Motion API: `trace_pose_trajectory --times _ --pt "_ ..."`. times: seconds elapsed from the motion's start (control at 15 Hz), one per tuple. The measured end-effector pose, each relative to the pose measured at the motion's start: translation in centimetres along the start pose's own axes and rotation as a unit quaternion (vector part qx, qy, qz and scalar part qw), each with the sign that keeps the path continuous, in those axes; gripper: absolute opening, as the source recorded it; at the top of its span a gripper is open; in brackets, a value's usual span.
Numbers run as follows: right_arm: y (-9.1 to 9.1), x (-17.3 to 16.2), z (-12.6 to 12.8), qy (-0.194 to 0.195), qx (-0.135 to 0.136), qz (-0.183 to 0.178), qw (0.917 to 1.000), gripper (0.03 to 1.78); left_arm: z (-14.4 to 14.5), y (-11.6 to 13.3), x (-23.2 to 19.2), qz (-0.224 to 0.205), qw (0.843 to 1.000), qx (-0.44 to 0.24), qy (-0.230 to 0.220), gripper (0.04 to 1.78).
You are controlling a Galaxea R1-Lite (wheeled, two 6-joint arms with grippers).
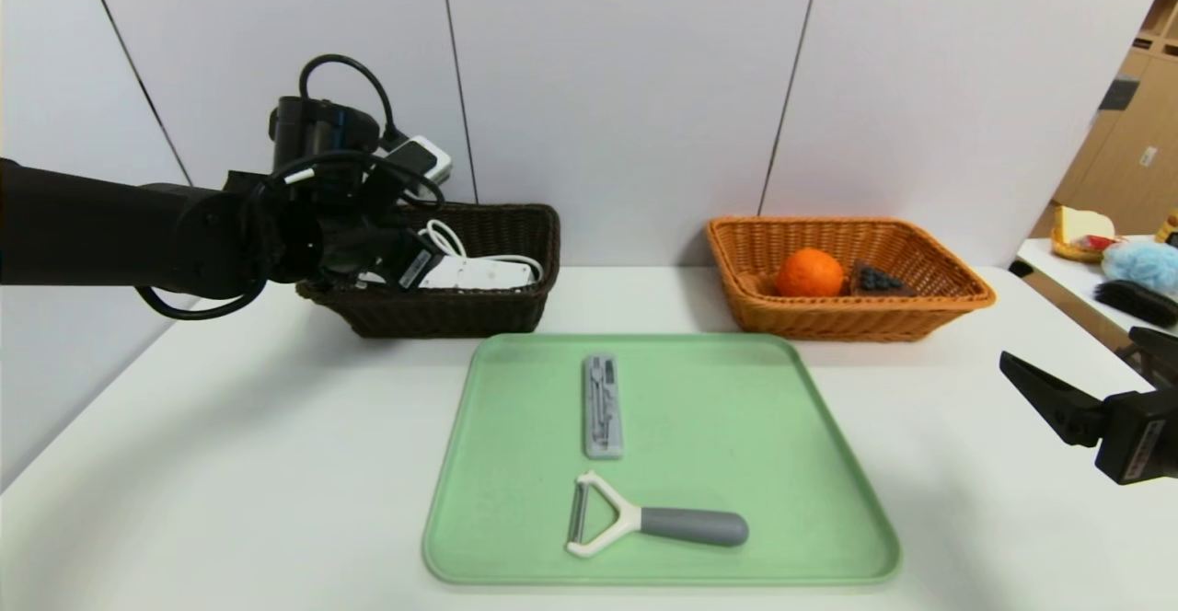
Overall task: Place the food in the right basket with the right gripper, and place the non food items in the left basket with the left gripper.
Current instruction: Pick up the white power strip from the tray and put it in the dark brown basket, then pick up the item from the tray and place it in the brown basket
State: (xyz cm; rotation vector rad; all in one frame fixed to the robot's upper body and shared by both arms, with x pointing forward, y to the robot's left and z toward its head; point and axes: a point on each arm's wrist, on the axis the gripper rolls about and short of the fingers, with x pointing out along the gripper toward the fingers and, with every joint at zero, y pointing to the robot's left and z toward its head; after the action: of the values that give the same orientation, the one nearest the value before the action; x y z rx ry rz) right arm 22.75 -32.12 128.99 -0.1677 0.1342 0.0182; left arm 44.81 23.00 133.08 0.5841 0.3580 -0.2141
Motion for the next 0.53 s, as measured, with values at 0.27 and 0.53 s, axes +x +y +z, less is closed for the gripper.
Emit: trace_pose_trajectory --times 0.27,0.53 --pt "0.0 0.0 -0.1 0.001 0.000 0.000 1.0000 1.69 3.7 1.1 -2.8 -0.024 0.994 -0.037 -0.096 1.38" --pt "0.0 -0.1 -0.2 0.003 0.005 -0.001 1.0000 1.69 7.5 -2.7 -6.7 -0.073 0.975 -0.159 -0.136 1.51"
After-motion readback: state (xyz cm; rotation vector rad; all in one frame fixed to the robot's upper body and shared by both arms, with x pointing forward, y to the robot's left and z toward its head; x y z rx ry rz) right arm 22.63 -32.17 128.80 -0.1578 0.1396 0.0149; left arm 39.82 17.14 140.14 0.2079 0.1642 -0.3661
